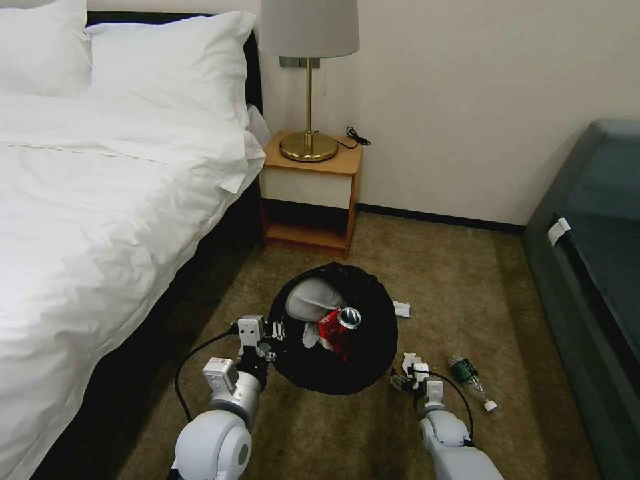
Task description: Pick up the trash bin, then pick up the garbage on the floor and place it into the trash bin.
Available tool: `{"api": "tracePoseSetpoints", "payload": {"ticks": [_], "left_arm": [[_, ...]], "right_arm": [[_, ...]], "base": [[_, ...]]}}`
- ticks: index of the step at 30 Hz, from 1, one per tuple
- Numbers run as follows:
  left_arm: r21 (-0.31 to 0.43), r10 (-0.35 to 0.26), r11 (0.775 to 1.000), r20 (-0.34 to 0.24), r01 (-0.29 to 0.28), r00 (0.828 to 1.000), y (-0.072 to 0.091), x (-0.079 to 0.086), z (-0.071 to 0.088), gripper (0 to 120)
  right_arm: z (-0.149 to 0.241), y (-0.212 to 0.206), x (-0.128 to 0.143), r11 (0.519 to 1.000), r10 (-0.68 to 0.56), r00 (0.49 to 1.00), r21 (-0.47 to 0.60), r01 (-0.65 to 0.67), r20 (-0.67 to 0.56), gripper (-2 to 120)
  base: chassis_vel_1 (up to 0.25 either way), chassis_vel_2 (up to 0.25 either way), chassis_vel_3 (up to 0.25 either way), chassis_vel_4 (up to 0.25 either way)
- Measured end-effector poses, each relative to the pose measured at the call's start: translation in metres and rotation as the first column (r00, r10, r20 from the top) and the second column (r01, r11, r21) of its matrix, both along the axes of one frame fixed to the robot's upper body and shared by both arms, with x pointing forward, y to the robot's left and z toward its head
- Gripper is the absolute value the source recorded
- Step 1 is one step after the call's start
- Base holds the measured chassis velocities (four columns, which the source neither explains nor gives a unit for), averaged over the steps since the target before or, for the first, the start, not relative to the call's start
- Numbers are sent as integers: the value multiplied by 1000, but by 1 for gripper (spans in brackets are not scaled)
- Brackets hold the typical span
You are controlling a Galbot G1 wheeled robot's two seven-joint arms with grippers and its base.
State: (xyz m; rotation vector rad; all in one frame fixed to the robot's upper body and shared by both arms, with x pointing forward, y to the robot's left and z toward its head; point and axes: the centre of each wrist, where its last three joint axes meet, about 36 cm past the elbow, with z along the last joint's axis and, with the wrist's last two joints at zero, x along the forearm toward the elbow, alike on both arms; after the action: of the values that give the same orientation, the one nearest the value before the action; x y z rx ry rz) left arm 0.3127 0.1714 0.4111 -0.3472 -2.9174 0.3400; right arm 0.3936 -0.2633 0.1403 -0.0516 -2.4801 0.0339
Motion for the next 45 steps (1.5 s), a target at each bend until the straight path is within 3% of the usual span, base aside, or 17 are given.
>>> {"api": "tracePoseSetpoints", "payload": {"ticks": [8, 10, 15, 17, 19, 20, 21, 23, 36, 45], "left_arm": [[3, -1, 1000, -2, 1, 1000, 0, -1, -1, 0], [4, -2, 1000, -2, 2, 1000, 0, -2, -1, 0], [4, -2, 1000, -2, 2, 1000, 0, -2, -1, 0], [4, -2, 1000, -1, 2, 1000, 0, -1, -1, 0], [4, -2, 1000, -1, 2, 1000, 0, -1, -1, 0], [4, -2, 1000, 0, 2, 1000, 0, -1, -1, 0], [4, -2, 1000, 0, 2, 1000, 0, -1, -1, 0], [4, -2, 1000, 0, 2, 1000, 0, -1, -1, 0], [2, 2, 1000, 13, -2, 1000, 3, -1, 3, 0], [-1, 4, 1000, 18, -4, 1000, 3, -1, 5, 0]], "right_arm": [[-6, -8, 3, 1000, 7, 1000, -3, -7, 2, 100], [-7, -12, 4, 1000, 6, 1000, -7, -6, 3, 92], [-7, -14, 4, 1000, 5, 1000, -10, -5, 4, 84], [-7, -16, 3, 1000, 5, 1000, -13, -5, 8, 68], [-7, -16, 3, 1000, 5, 1000, -13, -5, 8, 68], [-7, -17, 3, 1000, 5, 1000, -15, -5, 10, 58], [-7, -17, 3, 1000, 5, 1000, -15, -5, 10, 58], [-7, -19, 3, 1000, 5, 1000, -19, -5, 14, 44], [-11, -22, -2, 999, 6, 999, -34, -5, 50, 0], [-6, -31, -5, 999, 6, 997, -54, -2, 74, 0]], "base": [[0, 0, 0, 0], [0, 0, 0, 0], [0, 0, 0, 0], [0, 0, 0, 0], [0, 0, 0, 0], [0, 0, 0, 0], [0, 0, 0, 0], [0, 0, 0, 0], [0, 0, 0, 0], [0, 0, 0, 0]]}}
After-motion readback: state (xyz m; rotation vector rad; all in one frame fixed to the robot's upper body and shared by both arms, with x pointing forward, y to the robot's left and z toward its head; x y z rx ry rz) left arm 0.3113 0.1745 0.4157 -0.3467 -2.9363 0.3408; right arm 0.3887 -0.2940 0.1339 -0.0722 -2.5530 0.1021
